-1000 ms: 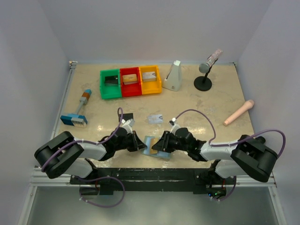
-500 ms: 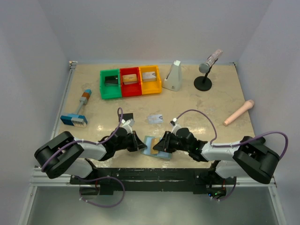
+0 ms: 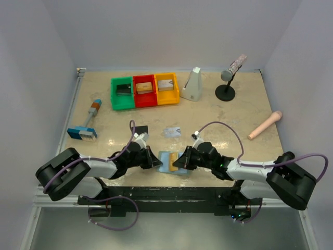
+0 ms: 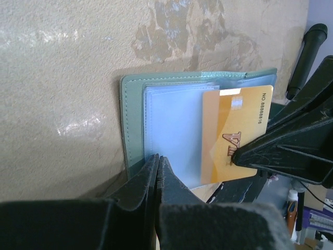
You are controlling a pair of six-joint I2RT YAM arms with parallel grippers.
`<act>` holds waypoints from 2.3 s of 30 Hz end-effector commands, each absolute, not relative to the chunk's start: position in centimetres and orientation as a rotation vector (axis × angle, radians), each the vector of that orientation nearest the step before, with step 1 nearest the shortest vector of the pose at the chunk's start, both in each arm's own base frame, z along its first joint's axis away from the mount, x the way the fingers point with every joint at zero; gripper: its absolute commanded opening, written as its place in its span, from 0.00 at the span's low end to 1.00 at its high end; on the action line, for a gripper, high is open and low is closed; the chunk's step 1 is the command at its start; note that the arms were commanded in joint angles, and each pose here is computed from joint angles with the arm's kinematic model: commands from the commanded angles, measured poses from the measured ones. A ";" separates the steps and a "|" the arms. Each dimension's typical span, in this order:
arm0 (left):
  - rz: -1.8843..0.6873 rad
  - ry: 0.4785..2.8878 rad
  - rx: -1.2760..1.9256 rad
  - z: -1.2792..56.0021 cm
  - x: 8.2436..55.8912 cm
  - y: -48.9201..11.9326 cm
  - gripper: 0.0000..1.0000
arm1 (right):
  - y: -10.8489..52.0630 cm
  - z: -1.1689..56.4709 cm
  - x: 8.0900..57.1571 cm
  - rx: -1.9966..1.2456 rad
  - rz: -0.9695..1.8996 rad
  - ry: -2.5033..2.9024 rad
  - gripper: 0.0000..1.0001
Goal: Take the credit cards out of the card holder
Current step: Remove the credit card from the card holder, then reset both arms
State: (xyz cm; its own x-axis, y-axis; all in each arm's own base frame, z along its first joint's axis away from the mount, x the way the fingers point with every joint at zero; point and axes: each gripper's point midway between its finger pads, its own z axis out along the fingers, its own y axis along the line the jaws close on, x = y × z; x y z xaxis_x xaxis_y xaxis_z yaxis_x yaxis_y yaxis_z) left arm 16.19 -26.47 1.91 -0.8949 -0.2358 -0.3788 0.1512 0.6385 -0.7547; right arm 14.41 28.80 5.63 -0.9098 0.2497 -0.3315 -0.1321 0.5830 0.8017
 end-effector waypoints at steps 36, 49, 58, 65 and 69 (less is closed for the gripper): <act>-1.579 1.819 0.153 19.1 13.2 -27.3 0.51 | 27.1 18.2 10.9 -0.306 1.399 2.020 0.00; -1.634 1.846 0.233 17.7 11.6 -28.1 0.51 | 29.1 20.1 10.1 -0.361 1.440 2.001 0.00; -1.717 1.785 0.295 18.7 10.2 -29.0 0.42 | 29.8 20.3 10.2 -0.353 1.471 1.995 0.00; -1.725 1.776 0.315 18.6 9.8 -29.4 0.36 | 29.9 20.5 9.9 -0.359 1.496 1.988 0.00; -1.725 1.764 0.317 18.8 9.8 -29.4 0.28 | 29.9 20.4 9.7 -0.370 1.502 1.991 0.00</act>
